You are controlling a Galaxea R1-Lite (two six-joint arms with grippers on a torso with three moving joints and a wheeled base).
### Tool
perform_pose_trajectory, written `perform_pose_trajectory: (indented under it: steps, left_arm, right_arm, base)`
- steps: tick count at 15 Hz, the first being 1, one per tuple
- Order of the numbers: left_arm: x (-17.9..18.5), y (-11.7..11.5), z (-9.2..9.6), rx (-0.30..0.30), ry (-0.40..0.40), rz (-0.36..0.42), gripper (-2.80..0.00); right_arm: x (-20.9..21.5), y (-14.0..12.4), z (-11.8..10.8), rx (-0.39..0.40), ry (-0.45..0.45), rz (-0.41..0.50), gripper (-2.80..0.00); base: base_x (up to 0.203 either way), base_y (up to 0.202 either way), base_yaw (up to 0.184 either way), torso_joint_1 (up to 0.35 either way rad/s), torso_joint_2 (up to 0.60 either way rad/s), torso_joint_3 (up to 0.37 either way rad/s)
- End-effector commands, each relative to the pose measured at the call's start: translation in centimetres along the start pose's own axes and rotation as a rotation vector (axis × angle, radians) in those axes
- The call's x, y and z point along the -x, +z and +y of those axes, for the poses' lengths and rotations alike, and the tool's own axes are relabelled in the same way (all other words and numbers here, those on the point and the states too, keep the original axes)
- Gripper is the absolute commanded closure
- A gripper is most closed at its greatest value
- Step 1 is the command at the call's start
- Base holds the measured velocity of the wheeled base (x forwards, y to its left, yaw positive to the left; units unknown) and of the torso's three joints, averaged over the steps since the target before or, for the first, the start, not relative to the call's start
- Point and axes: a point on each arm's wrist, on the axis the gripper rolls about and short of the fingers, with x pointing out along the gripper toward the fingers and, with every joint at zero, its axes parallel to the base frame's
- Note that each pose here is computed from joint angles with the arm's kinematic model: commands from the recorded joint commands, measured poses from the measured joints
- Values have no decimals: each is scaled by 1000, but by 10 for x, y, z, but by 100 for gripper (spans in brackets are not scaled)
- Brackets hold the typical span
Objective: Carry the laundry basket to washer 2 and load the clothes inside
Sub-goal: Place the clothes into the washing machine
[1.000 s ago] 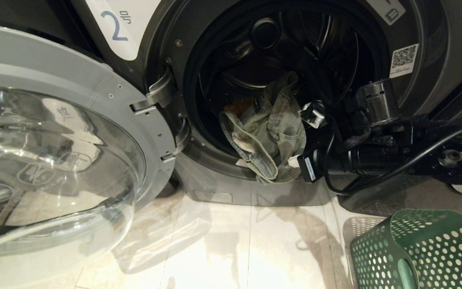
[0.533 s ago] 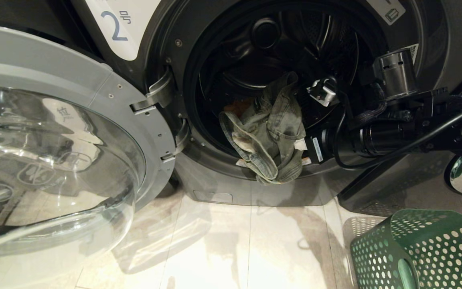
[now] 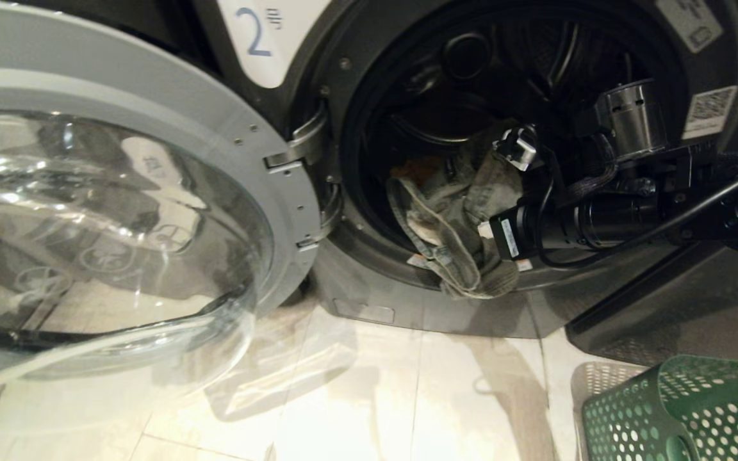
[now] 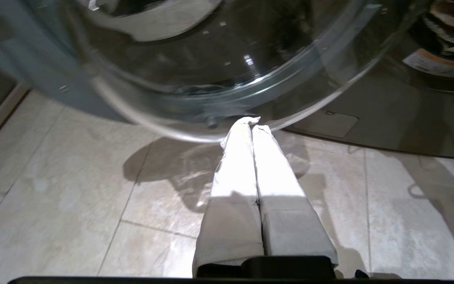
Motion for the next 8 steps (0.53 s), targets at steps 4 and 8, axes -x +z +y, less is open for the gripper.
perform_pose_trajectory:
  steps: [4, 8]
  left_arm:
    - [-2, -11, 0, -1, 2, 39, 0]
    - [-2, -11, 0, -1, 2, 40, 0]
  right_arm:
    - [-5, -2, -9, -12, -82, -12, 0]
    - [-12, -9, -30, -33, -279, 17, 0]
  base:
    - [2, -5, 143, 0, 2, 1]
    - [0, 0, 0, 0, 0, 0]
